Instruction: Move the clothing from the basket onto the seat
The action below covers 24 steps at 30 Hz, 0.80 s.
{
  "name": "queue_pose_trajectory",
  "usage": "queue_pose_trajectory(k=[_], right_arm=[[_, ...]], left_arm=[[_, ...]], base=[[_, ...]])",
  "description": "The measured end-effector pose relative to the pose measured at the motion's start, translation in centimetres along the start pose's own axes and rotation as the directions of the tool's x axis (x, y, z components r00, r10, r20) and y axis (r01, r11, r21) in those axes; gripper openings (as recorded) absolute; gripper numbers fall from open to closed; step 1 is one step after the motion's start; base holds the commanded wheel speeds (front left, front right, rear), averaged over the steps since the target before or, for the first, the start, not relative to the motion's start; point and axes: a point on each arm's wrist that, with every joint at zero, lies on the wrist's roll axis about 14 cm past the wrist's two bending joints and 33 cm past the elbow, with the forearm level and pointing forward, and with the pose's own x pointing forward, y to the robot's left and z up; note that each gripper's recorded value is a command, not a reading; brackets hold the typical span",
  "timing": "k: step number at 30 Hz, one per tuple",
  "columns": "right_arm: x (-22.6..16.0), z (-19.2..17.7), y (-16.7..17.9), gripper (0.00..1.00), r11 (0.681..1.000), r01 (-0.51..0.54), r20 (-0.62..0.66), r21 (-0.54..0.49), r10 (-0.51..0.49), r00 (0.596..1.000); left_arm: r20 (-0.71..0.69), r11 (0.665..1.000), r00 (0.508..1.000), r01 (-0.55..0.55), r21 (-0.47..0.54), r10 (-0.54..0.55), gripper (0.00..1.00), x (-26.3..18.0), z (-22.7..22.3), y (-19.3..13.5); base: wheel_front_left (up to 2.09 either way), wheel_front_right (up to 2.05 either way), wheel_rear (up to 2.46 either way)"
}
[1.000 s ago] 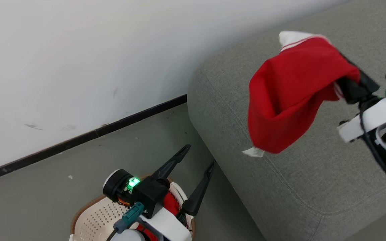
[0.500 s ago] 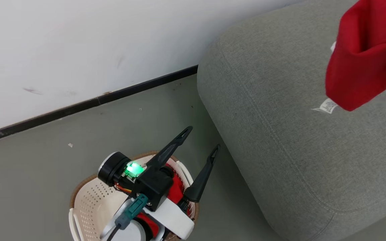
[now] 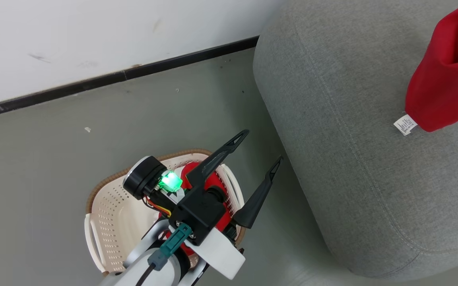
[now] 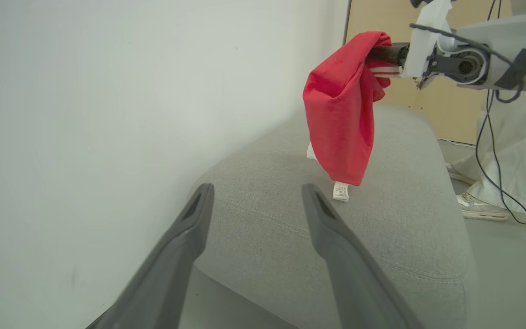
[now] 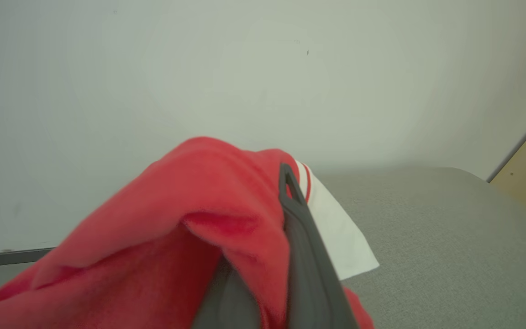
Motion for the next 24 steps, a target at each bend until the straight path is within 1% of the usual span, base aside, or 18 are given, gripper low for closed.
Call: queue_pose_trajectory(k=[1,6,10,14,18,22,24], right_arm=[[0.4,-1.1,0.5,0.00,1.000,-0.001,-0.020,0.004,0.001,1.000],[1.5,-3.9,2.1,0.00,0.999,0.003,-0.076,0.035,-0.001,0.997],[1.6,-6.8,3.2,0.00,0.998,0.013,-0.141,0.062,-0.004,0.990],[2.0,-8.2,3.7,0.00,0.995,0.034,-0.158,0.091,-0.019,0.987],[2.1,-9.8,4.1,0.00,0.997,0.031,-0.192,0.070,-0.017,0.981],[0.6,-12.7,4.0,0.00,0.997,0.046,-0.264,0.061,-0.029,0.964],[0.1,-13.4,4.0,0.00,0.997,0.054,-0.283,0.062,-0.035,0.959]], left_arm=[[0.002,1.000,1.000,0.000,-0.005,0.000,1.00,0.2,-0.2,0.5],[-0.024,1.000,1.000,-0.014,-0.016,0.014,1.00,0.3,-1.5,1.7],[-0.031,1.000,0.999,-0.015,-0.022,0.014,1.00,0.7,-2.1,2.5],[-0.044,1.000,0.999,-0.010,-0.026,0.009,1.00,0.9,-3.0,3.2],[-0.054,0.999,0.998,-0.015,-0.032,0.013,1.00,1.0,-3.9,3.9],[-0.052,0.999,0.999,-0.010,-0.038,0.008,1.00,1.4,-4.4,4.4],[-0.050,0.999,0.999,-0.005,-0.039,0.003,1.00,1.5,-4.4,4.5]], base=[[0.00,0.00,0.00],[0.00,0.00,0.00],[0.00,0.00,0.00],[0.00,0.00,0.00],[0.00,0.00,0.00],[0.00,0.00,0.00],[0.00,0.00,0.00]])
